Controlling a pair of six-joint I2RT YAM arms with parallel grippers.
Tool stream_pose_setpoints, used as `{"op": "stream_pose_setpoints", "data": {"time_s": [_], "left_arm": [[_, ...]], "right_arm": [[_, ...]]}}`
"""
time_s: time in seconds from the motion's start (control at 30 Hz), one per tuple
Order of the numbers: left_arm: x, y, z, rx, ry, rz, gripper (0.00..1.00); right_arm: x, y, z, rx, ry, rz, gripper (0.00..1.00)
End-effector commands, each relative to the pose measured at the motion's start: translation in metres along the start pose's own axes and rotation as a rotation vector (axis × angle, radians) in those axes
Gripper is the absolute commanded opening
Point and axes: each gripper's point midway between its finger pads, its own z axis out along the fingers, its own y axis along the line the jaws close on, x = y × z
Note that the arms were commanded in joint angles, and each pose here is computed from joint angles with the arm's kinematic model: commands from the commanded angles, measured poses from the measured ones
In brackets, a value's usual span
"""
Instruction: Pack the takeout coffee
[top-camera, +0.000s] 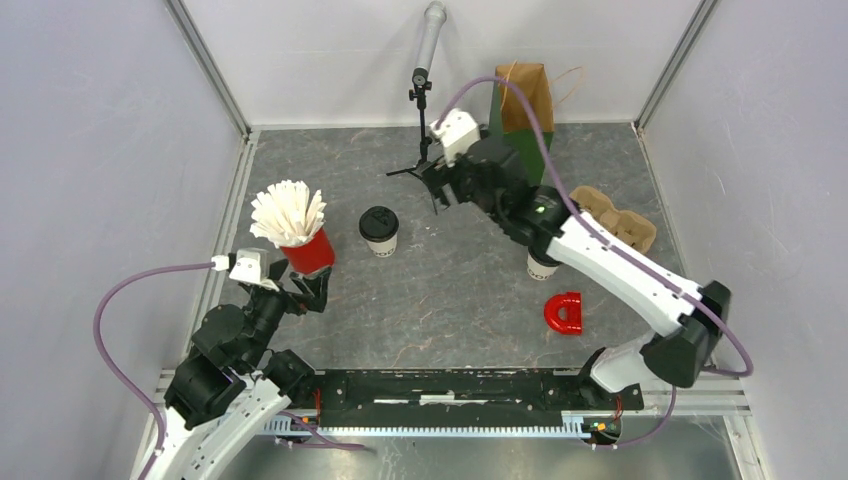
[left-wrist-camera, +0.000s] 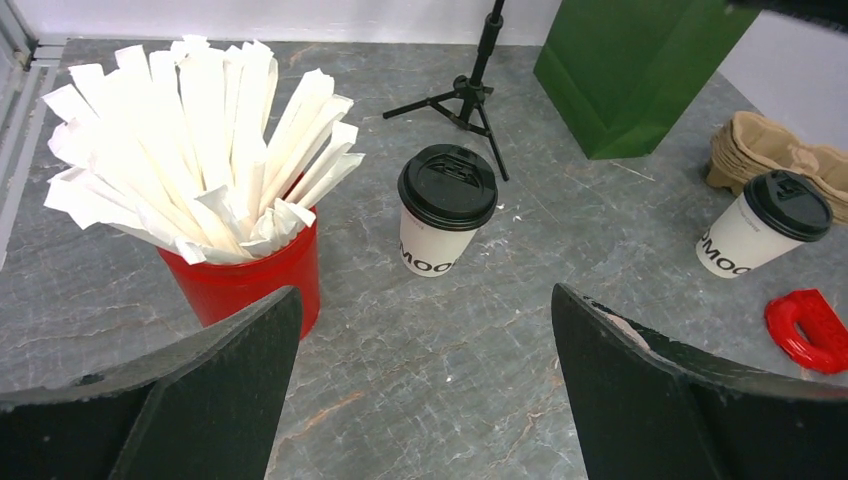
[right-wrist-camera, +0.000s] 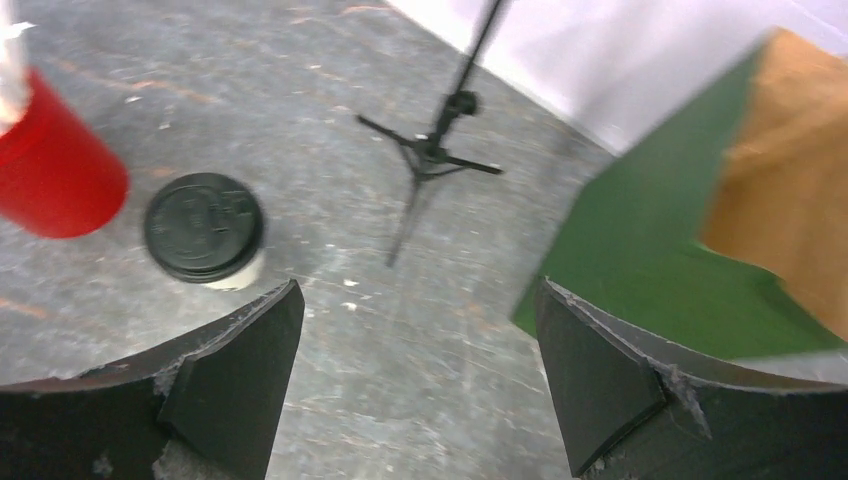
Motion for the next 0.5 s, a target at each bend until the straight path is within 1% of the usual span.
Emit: {"op": "stream_pose_setpoints", "data": {"time_s": [0.0, 0.13, 0.23, 0.3, 0.37, 0.47], "left_arm": [[-0.001, -0.011, 0.005, 0.062, 0.000, 0.049, 1.00], [0.005, -0.024, 0.010, 0.117, 0.046, 0.055, 1.00], [0.007, -0.040, 0.012, 0.189, 0.081, 0.032, 0.99], [0.008, -0.055, 0.009, 0.256, 0.110, -0.011, 0.96], [0.005, -0.066, 0.005, 0.301, 0.132, -0.075, 0.93], [-0.006, -0.074, -0.001, 0.298, 0.152, -0.219, 0.93]], "right_arm": [[-0.001, -0.064, -0.027, 0.147, 0.003, 0.020, 0.90], [-0.009, -0.106, -0.030, 0.232, -0.008, 0.021, 0.88], [-0.004, -0.133, -0.016, 0.287, 0.006, -0.004, 0.88], [-0.003, -0.148, 0.000, 0.304, 0.012, 0.003, 0.88], [-0.012, -0.163, 0.014, 0.321, 0.009, 0.008, 0.87], [-0.038, -0.181, 0.030, 0.359, -0.023, 0.029, 0.89]]}}
